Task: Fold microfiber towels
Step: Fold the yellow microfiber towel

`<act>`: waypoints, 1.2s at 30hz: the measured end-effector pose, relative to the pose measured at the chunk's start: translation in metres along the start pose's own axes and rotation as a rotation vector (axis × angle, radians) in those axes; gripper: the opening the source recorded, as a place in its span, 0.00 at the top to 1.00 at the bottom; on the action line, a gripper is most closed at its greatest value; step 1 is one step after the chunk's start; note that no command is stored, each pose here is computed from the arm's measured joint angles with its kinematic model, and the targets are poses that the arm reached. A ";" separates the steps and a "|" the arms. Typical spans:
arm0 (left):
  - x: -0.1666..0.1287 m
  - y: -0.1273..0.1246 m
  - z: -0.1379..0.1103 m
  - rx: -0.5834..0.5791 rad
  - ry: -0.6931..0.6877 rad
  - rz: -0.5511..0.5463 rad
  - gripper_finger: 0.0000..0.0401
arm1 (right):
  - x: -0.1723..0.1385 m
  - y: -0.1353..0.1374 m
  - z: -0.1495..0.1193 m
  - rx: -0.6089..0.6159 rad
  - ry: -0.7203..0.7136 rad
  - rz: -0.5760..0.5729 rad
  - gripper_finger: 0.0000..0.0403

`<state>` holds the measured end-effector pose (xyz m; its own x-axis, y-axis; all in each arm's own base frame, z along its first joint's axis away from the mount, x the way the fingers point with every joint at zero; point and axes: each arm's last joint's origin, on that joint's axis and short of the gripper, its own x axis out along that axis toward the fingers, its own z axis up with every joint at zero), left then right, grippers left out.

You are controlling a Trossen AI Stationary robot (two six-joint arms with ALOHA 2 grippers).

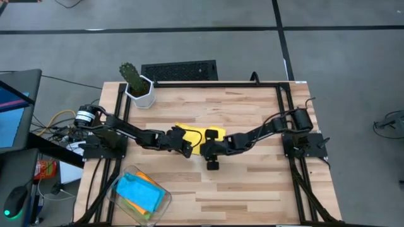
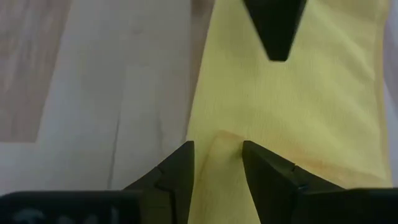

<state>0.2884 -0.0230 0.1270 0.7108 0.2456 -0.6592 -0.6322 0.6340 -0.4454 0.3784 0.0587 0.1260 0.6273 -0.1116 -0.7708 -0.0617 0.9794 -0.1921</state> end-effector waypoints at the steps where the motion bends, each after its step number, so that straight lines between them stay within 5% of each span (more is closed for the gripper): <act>1: 0.000 0.000 0.000 -0.001 -0.002 -0.002 1.00 | 0.000 -0.001 0.000 0.009 -0.001 -0.002 0.61; 6: 0.000 0.000 0.001 0.011 -0.015 0.007 1.00 | 0.000 -0.004 0.000 0.016 0.006 -0.006 0.66; 18: 0.000 0.000 0.002 0.012 -0.045 0.026 1.00 | 0.000 -0.003 -0.002 0.012 0.021 0.002 0.97; 36: 0.000 0.001 0.002 0.016 -0.066 0.041 1.00 | -0.009 0.007 0.019 -0.030 -0.040 0.033 0.97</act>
<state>0.2885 -0.0210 0.1282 0.7034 0.3196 -0.6349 -0.6568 0.6338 -0.4086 0.3870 0.0702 0.1431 0.6550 -0.0716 -0.7522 -0.1057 0.9770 -0.1850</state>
